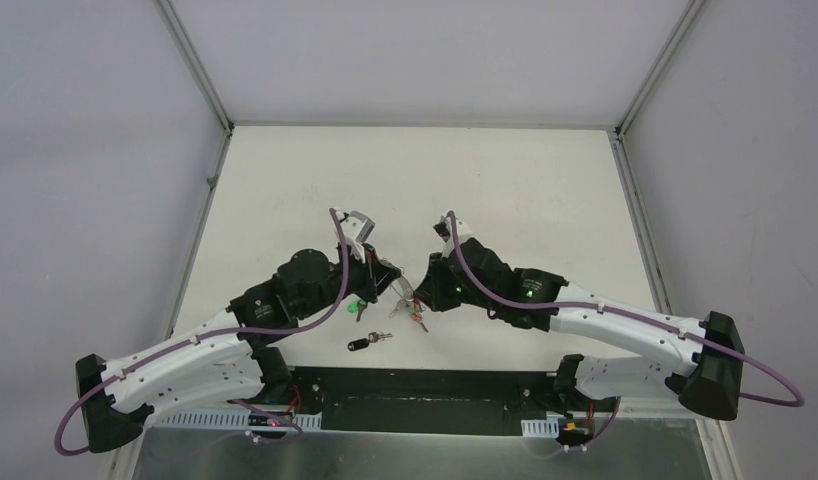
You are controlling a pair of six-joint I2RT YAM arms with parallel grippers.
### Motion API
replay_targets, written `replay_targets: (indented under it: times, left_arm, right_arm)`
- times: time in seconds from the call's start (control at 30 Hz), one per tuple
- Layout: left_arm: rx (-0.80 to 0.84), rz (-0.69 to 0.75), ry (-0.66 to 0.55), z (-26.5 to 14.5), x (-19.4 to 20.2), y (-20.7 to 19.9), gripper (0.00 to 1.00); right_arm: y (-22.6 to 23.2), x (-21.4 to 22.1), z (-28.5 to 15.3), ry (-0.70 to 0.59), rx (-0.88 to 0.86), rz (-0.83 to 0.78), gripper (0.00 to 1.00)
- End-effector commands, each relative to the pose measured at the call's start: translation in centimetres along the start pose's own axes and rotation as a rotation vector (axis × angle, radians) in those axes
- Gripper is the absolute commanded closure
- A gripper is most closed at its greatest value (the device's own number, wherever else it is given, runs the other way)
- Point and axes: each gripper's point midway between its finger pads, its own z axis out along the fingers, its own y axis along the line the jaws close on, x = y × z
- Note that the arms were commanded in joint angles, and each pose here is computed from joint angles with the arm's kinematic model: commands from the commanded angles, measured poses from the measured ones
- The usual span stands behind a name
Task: Put the keys on the keyring
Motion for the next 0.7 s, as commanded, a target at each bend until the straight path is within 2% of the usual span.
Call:
replay_targets:
  times: [0.0, 0.4, 0.5, 0.6, 0.67]
  left_arm:
    - [0.038, -0.040, -0.095, -0.6, -2.9, -1.4, 1.00]
    - [0.020, -0.053, -0.095, -1.0, -2.7, -1.0, 1.00]
    - [0.020, -0.055, -0.095, -1.0, -2.7, -1.0, 1.00]
    - [0.020, -0.058, -0.094, -1.0, -2.7, -1.0, 1.00]
    - [0.018, -0.058, -0.094, -0.9, -2.7, -1.0, 1.00]
  right_arm:
    - [0.6, -1.4, -0.6, -0.059, -0.012, -0.012, 1.00]
    - [0.3, -2.0, -2.1, -0.110, -0.029, 0.001, 1.00]
    - [0.8, -1.7, -1.9, -0.086, -0.051, -0.018, 0.86]
    - [1.7, -1.3, -1.5, -0.060, -0.099, -0.031, 0.66]
    - [2.1, -1.0, -1.1, -0.042, -0.117, -0.036, 0.58]
